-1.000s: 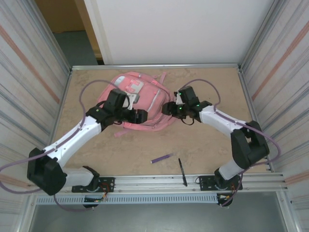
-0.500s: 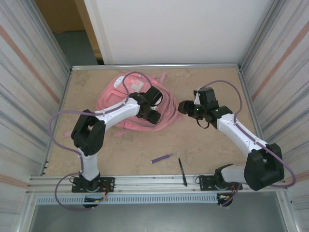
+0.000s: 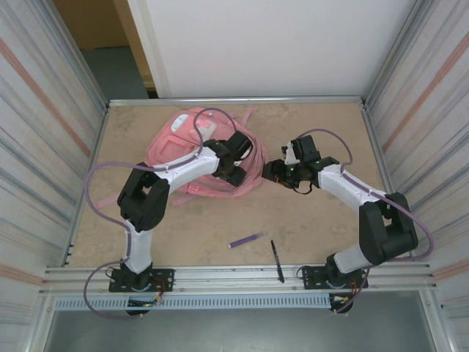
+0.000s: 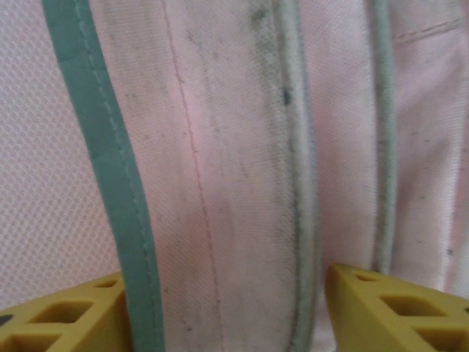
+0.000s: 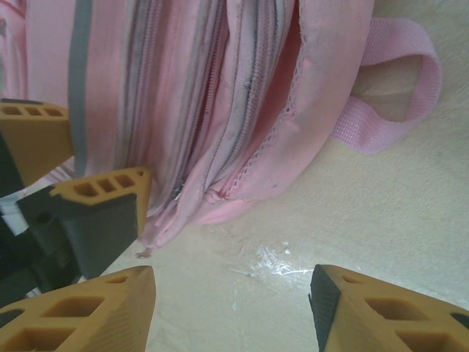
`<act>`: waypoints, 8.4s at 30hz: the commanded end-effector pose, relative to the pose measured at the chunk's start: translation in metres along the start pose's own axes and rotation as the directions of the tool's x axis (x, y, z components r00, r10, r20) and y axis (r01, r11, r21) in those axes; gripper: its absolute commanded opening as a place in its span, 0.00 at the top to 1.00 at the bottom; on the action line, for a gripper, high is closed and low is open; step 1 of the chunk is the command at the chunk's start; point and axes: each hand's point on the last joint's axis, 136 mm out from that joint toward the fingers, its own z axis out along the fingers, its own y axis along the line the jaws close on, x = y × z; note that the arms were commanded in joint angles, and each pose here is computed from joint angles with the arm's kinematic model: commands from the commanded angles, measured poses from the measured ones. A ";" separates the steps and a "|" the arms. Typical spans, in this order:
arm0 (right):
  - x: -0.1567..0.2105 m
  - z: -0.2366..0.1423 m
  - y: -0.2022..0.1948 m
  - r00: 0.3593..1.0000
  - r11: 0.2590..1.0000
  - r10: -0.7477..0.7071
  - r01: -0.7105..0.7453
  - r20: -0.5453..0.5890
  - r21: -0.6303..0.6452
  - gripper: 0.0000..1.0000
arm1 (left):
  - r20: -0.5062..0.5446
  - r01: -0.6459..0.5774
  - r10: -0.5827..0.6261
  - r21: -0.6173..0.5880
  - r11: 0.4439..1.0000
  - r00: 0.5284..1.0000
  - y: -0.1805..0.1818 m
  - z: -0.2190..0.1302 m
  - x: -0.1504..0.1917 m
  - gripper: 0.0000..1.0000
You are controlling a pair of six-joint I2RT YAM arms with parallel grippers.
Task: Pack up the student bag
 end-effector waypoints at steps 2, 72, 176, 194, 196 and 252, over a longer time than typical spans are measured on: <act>-0.008 -0.005 0.018 1.000 0.999 -0.001 0.001 0.009 -0.049 0.43 | -0.006 0.027 -0.027 -0.064 0.998 1.000 0.004 0.011 -0.002 0.53; 0.041 0.044 0.060 0.633 0.641 -0.724 0.764 -0.274 0.073 0.89 | 0.228 0.033 -0.077 0.190 0.981 0.971 0.059 -0.086 -0.009 0.95; 0.041 0.074 0.099 0.672 0.684 -0.705 0.729 -0.227 0.034 1.00 | 0.008 0.860 -0.898 0.285 0.424 0.440 0.231 -0.053 0.066 0.58; 0.102 0.092 0.166 0.596 0.633 -0.773 0.750 -0.216 -0.194 1.00 | -0.074 0.835 -0.916 0.445 0.323 0.394 0.118 -0.062 0.090 0.47; 0.106 0.094 0.164 0.594 0.633 -0.772 0.750 -0.226 -0.194 1.00 | -0.071 0.842 -0.915 0.426 0.332 0.397 0.118 -0.053 0.089 0.54; 0.034 0.071 0.100 0.658 0.674 -0.735 0.735 -0.167 -0.074 0.47 | -0.182 0.691 -0.816 0.649 0.318 0.548 0.053 -0.103 0.069 1.00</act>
